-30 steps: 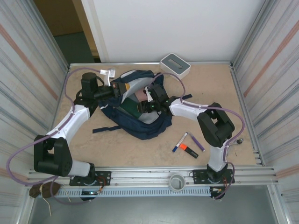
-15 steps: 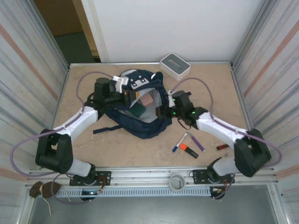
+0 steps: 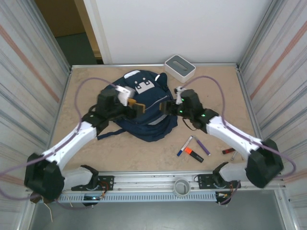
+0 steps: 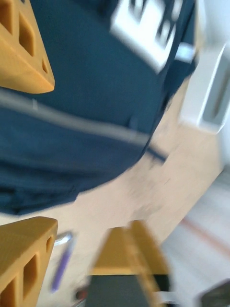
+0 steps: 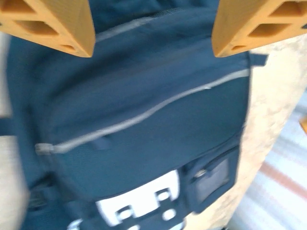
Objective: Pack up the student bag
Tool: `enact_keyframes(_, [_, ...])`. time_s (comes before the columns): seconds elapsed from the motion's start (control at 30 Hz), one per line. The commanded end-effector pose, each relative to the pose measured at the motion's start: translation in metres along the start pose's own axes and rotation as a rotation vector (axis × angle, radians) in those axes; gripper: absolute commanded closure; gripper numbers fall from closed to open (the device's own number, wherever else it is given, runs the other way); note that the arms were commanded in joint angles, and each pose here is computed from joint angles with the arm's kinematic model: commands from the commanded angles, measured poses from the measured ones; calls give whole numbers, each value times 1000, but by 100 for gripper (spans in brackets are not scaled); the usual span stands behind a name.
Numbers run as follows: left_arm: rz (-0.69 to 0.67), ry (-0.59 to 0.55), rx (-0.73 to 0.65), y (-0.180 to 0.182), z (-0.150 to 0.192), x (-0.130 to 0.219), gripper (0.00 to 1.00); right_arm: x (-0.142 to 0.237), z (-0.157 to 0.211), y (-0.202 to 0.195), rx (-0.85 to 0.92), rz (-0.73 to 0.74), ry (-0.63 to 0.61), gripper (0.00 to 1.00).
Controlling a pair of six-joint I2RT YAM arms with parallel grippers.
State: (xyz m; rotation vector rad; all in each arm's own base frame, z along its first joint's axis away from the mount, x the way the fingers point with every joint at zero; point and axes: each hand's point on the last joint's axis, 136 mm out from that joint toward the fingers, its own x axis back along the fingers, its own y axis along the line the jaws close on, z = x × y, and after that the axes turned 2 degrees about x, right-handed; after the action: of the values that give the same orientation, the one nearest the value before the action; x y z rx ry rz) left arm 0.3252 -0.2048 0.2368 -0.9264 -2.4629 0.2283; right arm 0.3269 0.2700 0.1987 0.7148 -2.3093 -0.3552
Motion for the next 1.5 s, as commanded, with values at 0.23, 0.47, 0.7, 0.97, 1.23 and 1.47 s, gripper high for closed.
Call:
enact_keyframes(0.23, [-268, -77, 531, 144, 24, 28, 22, -81, 69, 20, 44, -12, 240, 50])
enact_keyframes(0.47, [-258, 33, 586, 157, 52, 3, 22, -90, 85, -57, 42, 214, 273, 55])
enact_keyframes(0.7, [-282, 63, 570, 150, 67, 4, 22, -83, 70, -131, 77, 461, 299, 58])
enact_keyframes(0.97, [-256, 136, 494, 111, 75, -11, 23, -47, 24, -160, 122, 570, 211, 56])
enact_keyframes(1.23, [-323, 195, 276, 100, 77, -11, 23, -19, 9, -118, 143, 426, 123, 46])
enact_keyframes(1.47, [-467, 139, 219, 135, 56, 6, 21, -25, 37, -61, 62, 202, 114, 36])
